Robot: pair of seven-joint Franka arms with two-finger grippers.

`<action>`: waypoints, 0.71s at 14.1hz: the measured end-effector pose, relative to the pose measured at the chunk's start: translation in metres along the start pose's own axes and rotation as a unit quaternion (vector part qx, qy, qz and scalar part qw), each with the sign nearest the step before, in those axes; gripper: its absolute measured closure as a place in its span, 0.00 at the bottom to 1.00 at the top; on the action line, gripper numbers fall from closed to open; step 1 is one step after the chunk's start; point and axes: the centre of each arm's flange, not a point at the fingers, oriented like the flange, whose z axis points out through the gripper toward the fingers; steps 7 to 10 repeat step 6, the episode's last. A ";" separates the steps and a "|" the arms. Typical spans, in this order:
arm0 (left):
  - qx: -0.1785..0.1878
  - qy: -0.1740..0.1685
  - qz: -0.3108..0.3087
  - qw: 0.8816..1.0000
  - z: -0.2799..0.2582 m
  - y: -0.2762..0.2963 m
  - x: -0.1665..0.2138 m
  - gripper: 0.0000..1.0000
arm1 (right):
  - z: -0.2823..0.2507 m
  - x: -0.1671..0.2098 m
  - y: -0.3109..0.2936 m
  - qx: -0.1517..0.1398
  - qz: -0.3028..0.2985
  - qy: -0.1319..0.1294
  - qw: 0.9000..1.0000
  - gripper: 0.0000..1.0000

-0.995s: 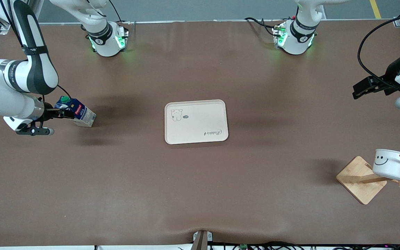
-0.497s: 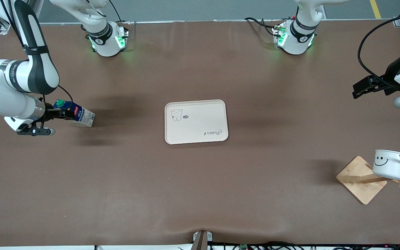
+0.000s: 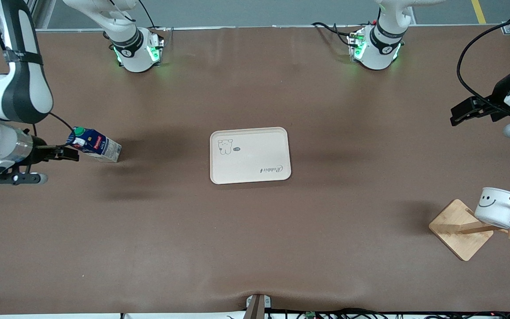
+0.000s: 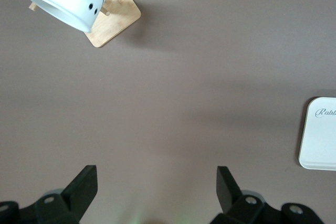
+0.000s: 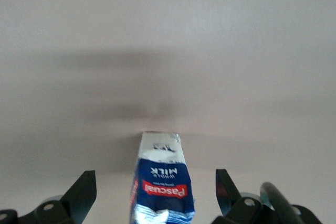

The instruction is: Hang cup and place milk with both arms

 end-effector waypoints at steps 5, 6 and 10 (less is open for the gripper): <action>0.000 0.000 0.000 1.000 0.000 0.000 0.000 0.00 | -0.072 0.029 -0.051 -0.003 -0.039 0.045 0.998 0.00; 0.000 0.000 0.000 1.000 0.000 0.000 0.000 0.00 | -0.088 0.024 -0.062 -0.002 -0.047 0.054 0.997 0.00; 0.000 0.000 0.000 1.000 0.000 0.000 0.000 0.00 | -0.088 0.024 -0.062 -0.002 -0.047 0.054 0.997 0.00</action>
